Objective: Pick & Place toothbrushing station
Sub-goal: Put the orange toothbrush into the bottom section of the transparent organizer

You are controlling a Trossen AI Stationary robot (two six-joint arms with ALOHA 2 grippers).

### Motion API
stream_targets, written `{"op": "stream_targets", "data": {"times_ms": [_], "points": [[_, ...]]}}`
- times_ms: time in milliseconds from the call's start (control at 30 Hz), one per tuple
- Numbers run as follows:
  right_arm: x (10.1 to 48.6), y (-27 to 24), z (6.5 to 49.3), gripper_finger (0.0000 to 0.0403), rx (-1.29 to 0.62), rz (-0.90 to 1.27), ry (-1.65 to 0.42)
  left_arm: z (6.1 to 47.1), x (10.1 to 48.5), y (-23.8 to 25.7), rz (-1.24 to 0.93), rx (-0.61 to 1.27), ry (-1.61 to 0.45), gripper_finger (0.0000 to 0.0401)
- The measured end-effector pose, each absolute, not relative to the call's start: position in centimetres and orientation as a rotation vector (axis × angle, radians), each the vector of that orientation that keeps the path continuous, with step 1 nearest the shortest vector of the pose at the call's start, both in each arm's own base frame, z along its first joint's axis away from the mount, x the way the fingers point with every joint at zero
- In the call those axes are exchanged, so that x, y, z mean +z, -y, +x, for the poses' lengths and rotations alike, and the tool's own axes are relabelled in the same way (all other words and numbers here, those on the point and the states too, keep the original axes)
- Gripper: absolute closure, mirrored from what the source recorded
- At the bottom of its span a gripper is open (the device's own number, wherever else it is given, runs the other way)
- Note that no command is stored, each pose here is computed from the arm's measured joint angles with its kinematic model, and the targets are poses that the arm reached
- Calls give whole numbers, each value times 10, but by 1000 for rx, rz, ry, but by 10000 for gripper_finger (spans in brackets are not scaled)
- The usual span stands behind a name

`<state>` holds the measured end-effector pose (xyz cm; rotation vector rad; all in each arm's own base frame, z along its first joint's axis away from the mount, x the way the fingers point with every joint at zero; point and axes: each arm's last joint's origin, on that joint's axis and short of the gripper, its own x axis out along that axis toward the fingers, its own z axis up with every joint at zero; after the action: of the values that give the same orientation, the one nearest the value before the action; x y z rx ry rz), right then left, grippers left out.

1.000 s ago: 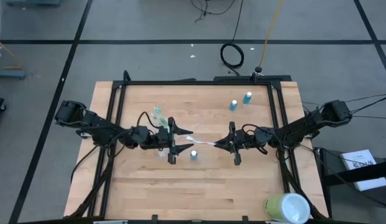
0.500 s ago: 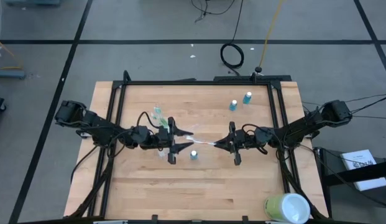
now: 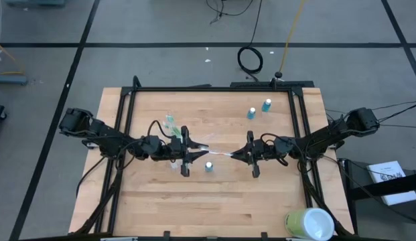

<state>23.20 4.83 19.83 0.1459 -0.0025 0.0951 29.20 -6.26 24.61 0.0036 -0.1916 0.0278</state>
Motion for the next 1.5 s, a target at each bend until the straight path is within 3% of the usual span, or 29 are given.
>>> {"op": "stream_targets", "data": {"times_ms": [233, 367, 767, 967, 1133, 1500], "points": [[198, -48, 232, 379, 93, 146, 2, 292, 246, 63, 5, 27, 192, 339], [198, -48, 232, 354, 92, 146, 2, 292, 246, 63, -3, 25, 188, 350], [210, -49, 226, 169, 111, 214, 47, 273, 262, 58, -105, 25, 84, 365], [210, -49, 225, 108, 111, 232, 37, 248, 280, 58, -108, 53, 33, 366], [206, -49, 225, 90, 105, 224, -10, 219, 294, 54, -203, 46, -28, 366], [204, -49, 225, 92, 103, 221, -23, 165, 294, 38, -459, 122, -222, 366]]}}
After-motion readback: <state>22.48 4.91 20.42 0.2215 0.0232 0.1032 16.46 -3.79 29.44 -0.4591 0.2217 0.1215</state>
